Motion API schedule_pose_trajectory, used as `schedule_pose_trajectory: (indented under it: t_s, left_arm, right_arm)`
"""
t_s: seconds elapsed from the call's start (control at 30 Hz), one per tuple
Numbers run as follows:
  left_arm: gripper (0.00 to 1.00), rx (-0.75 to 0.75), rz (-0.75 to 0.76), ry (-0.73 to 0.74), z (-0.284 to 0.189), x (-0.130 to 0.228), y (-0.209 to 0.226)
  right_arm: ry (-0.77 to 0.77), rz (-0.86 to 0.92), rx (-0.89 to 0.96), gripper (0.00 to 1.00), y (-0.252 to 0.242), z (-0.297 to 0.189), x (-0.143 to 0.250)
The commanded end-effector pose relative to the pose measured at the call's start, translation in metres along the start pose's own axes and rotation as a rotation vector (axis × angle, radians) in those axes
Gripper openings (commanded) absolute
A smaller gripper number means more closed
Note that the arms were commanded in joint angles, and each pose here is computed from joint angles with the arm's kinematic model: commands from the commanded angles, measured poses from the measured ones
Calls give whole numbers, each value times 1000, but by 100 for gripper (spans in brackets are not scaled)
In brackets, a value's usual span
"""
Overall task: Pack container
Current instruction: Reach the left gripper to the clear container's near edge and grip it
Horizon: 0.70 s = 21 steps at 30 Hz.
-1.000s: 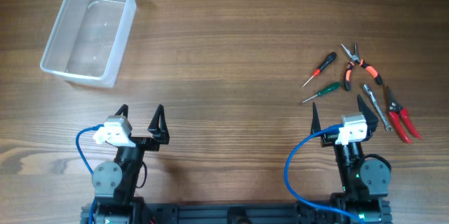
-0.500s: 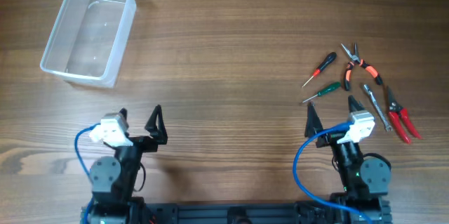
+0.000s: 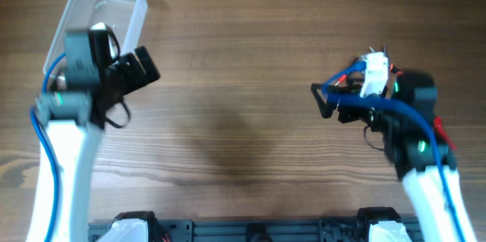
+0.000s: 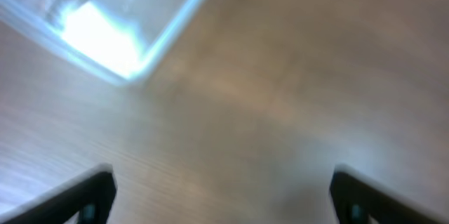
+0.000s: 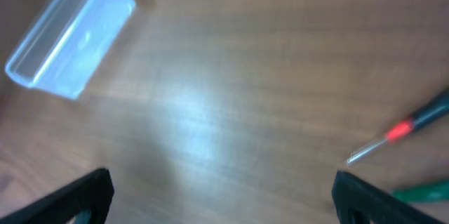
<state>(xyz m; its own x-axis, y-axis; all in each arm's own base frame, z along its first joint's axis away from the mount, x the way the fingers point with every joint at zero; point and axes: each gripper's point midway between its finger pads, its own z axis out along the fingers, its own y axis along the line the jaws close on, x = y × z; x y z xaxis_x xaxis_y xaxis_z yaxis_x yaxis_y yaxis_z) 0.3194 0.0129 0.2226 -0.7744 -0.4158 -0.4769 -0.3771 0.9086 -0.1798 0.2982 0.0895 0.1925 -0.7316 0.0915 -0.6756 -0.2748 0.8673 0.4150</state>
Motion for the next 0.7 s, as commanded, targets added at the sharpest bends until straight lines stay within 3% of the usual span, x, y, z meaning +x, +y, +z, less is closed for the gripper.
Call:
schedule_pose_trajectory:
  t_s: [0.0,0.1,0.23,0.4,0.5,0.67]
  left_arm:
    - [100,-83,-73,81,-6,-27,18]
    - [100,-119,-178,125,-12,-23,36]
    - [100,-67,-422,105,-18,-33,56]
    - [100,-160,-704,19,-12,-52,102]
    - [99,-169,-747,-22,3,-69,116]
    - [99,-227,-822,97,64,-63,126]
  right_arm:
    - [157,-17,-22,100,6,6,-19]
    - [301,0,90,100,-13,6,-16]
    - [310,65,24,100,-4,14,-17]
    - [303,92,175,100,-22,2,-31]
    - [275,61,192,100,-18,-8,-50]
    - [286,46,190,100,-16,-12,-50]
